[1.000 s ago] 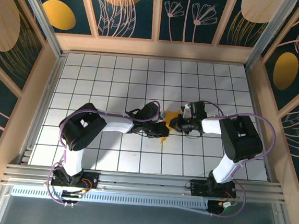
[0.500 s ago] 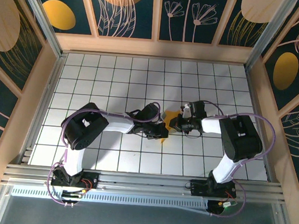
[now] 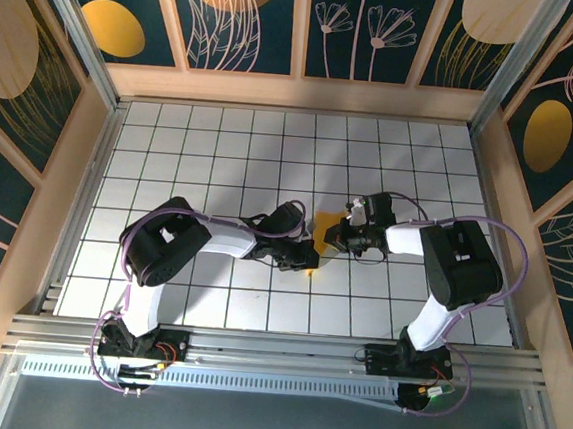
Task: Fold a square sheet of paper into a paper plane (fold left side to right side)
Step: Fold the wing for the fifth time at the center of the table.
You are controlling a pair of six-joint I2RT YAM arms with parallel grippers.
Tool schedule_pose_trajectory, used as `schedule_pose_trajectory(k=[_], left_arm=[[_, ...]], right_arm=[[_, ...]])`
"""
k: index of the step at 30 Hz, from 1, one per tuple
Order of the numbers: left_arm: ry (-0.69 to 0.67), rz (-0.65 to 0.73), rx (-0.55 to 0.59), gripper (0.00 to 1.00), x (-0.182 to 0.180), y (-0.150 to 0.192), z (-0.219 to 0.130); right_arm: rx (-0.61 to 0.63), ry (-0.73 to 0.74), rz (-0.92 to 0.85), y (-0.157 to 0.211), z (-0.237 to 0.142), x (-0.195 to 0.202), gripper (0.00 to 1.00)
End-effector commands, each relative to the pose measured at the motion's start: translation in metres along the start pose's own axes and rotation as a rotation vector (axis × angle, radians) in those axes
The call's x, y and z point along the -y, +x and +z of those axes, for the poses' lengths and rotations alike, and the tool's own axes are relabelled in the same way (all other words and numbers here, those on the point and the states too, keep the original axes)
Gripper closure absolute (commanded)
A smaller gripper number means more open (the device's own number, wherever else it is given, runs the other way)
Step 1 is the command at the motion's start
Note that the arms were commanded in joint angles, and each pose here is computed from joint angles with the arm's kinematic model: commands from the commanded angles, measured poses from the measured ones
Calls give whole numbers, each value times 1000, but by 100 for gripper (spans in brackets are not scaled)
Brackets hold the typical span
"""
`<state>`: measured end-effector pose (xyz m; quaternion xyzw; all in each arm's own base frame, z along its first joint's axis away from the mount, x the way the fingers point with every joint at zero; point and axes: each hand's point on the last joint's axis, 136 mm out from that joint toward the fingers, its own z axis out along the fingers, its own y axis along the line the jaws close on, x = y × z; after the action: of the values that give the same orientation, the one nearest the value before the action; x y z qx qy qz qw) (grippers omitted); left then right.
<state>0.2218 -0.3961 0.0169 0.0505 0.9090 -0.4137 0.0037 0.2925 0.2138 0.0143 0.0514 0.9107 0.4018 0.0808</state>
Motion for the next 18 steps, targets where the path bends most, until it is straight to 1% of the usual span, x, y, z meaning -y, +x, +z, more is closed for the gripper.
schedule_pose_trajectory(k=[1, 8, 18], left_arm=[[-34, -39, -33, 97, -16, 12, 5], [-49, -43, -37, 97, -20, 15, 5], [-84, -12, -61, 98, -29, 28, -2]], right_arm=[[-27, 185, 43, 15, 9, 48, 100], [-27, 191, 41, 15, 9, 49, 100], [-33, 198, 42, 16, 10, 50, 100]])
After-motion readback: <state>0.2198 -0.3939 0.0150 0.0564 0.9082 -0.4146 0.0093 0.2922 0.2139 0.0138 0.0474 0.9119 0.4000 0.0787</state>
